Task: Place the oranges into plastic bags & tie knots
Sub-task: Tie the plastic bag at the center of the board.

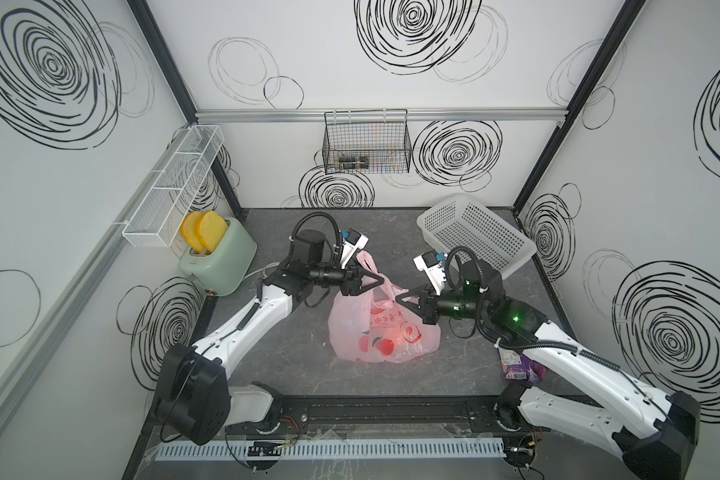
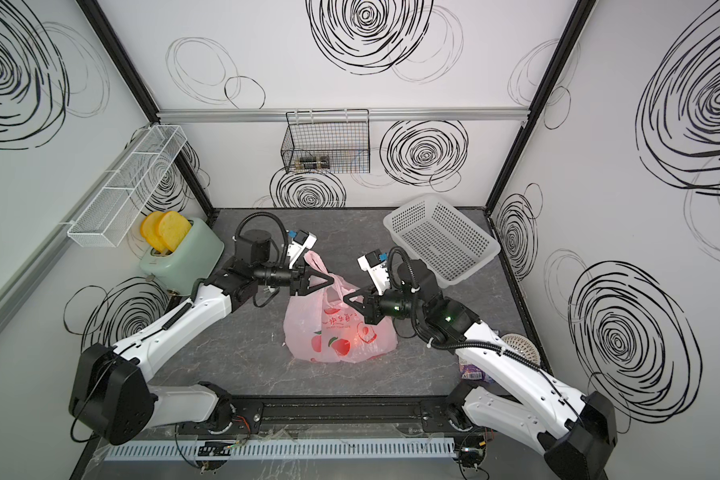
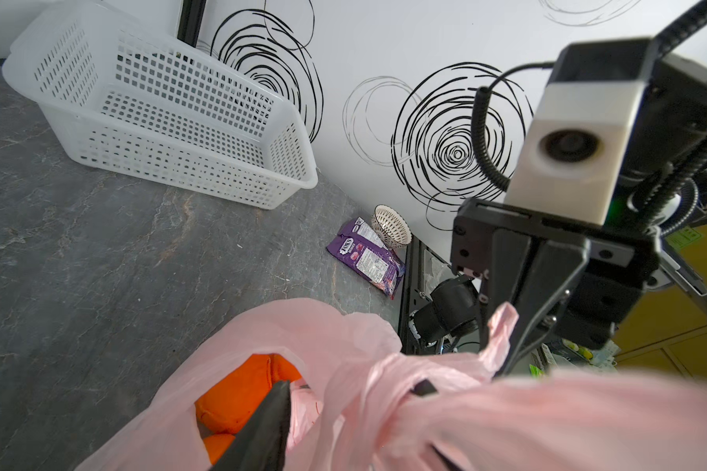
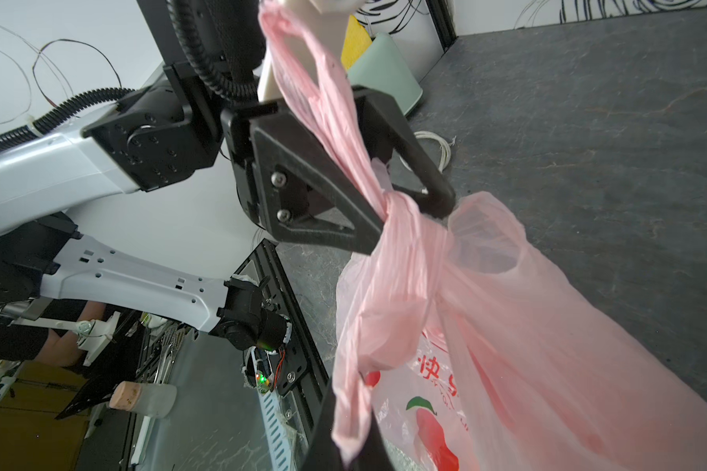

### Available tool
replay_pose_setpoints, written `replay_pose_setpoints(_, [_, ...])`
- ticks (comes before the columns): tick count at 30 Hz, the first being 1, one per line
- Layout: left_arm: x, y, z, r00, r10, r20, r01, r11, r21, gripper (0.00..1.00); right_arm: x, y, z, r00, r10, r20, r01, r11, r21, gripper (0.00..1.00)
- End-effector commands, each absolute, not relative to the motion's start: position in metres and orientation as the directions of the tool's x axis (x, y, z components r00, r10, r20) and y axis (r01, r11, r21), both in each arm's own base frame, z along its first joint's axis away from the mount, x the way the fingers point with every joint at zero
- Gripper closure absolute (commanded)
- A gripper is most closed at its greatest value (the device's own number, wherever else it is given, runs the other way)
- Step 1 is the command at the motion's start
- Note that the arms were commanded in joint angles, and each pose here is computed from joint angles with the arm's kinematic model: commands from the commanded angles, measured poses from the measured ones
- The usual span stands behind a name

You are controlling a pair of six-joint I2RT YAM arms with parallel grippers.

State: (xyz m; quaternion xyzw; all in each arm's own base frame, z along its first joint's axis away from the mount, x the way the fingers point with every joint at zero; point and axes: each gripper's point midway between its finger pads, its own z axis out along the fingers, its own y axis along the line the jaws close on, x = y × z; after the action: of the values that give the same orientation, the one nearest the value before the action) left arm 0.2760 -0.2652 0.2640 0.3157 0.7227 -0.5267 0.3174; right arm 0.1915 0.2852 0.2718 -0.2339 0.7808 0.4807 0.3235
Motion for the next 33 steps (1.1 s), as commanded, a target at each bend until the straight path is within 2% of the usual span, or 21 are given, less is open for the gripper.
replay_pose_setpoints(1, [0.276, -0.264, 0.280, -0.553, 0.104, -0.827, 0.825, 0.212, -0.524, 0.49, 0.188, 0.287, 0.274, -0.681, -0.035, -0.732, -0.677, 0.411, 0.611, 1.00])
replay_pose_setpoints(8, [0.276, -0.266, 0.277, -0.560, 0.110, -0.821, 0.820, 0.211, -0.531, 0.51, 0.190, 0.307, 0.279, -0.636, -0.037, -0.771, -0.721, 0.384, 0.577, 1.00])
replay_pose_setpoints(13, [0.276, -0.266, 0.278, -0.562, 0.111, -0.820, 0.819, 0.214, -0.532, 0.62, 0.183, 0.324, 0.269, -0.542, -0.102, -0.834, -0.792, 0.395, 0.466, 1.00])
replay_pose_setpoints(19, [0.279, -0.267, 0.279, -0.568, 0.109, -0.816, 0.814, 0.219, -0.538, 0.85, 0.190, 0.330, 0.242, -0.354, -0.147, -0.924, -0.840, 0.483, 0.246, 1.00])
replay_pose_setpoints(22, [0.278, -0.267, 0.279, -0.572, 0.111, -0.813, 0.812, 0.221, -0.541, 0.86, 0.209, 0.335, 0.227, -0.317, -0.195, -0.928, -0.816, 0.554, 0.162, 1.00])
replay_pose_setpoints(26, [0.276, -0.267, 0.279, -0.573, 0.114, -0.812, 0.811, 0.222, -0.541, 0.89, 0.234, 0.338, 0.210, -0.329, -0.261, -0.907, -0.752, 0.653, 0.085, 1.00])
replay_pose_setpoints(33, [0.275, -0.265, 0.281, -0.573, 0.114, -0.811, 0.810, 0.226, -0.541, 0.89, 0.271, 0.329, 0.222, -0.217, -0.246, -0.945, -0.632, 0.773, -0.056, 1.00])
